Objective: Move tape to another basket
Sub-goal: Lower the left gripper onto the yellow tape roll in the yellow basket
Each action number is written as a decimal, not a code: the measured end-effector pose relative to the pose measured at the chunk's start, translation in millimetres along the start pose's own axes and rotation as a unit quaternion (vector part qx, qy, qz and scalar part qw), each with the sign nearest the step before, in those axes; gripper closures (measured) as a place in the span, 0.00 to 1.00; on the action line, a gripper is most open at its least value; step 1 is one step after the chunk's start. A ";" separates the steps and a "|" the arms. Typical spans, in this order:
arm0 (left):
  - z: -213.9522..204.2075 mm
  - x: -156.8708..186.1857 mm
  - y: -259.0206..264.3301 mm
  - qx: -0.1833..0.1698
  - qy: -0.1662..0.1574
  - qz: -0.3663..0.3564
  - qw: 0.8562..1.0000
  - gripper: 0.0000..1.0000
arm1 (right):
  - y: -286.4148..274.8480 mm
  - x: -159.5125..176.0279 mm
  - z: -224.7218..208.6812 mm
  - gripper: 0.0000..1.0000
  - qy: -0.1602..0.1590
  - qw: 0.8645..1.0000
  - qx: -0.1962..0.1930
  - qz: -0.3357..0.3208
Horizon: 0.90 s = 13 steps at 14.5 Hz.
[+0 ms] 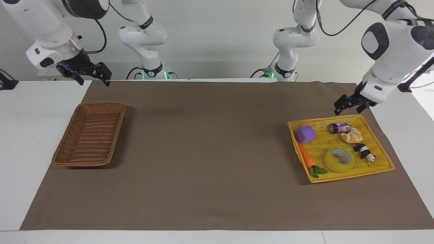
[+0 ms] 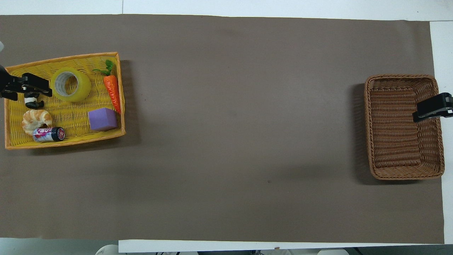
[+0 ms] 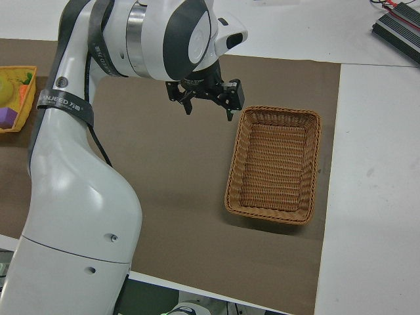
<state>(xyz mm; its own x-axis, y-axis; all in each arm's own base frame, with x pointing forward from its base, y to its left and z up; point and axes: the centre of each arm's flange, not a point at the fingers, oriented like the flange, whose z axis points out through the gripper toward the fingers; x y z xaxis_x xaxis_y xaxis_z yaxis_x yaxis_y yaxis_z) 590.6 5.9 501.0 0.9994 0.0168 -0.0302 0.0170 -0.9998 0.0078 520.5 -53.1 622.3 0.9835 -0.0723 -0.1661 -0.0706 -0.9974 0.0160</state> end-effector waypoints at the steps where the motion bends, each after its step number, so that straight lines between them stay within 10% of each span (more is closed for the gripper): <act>1: 25.3 11.8 -12.5 0.000 0.010 -0.007 1.000 0.02 | 0.0 0.0 0.0 0.00 0.000 1.000 0.000 0.000; 6: 116.6 33.5 -57.7 0.002 0.030 0.014 0.999 0.22 | 0.0 0.0 0.0 0.00 0.000 1.000 0.000 0.000; 13: 174.9 54.1 -51.2 0.003 0.053 0.022 0.998 0.26 | 0.0 0.0 0.0 0.00 0.000 1.000 0.000 0.000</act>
<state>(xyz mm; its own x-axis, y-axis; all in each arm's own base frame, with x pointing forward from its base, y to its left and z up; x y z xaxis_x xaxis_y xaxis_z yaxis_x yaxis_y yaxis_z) 638.5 56.6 324.1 0.9967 -0.0264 0.0769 -0.0266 -0.9996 0.0010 520.5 -53.1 622.3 0.9835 -0.0723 -0.1660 -0.0706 -0.9974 0.0160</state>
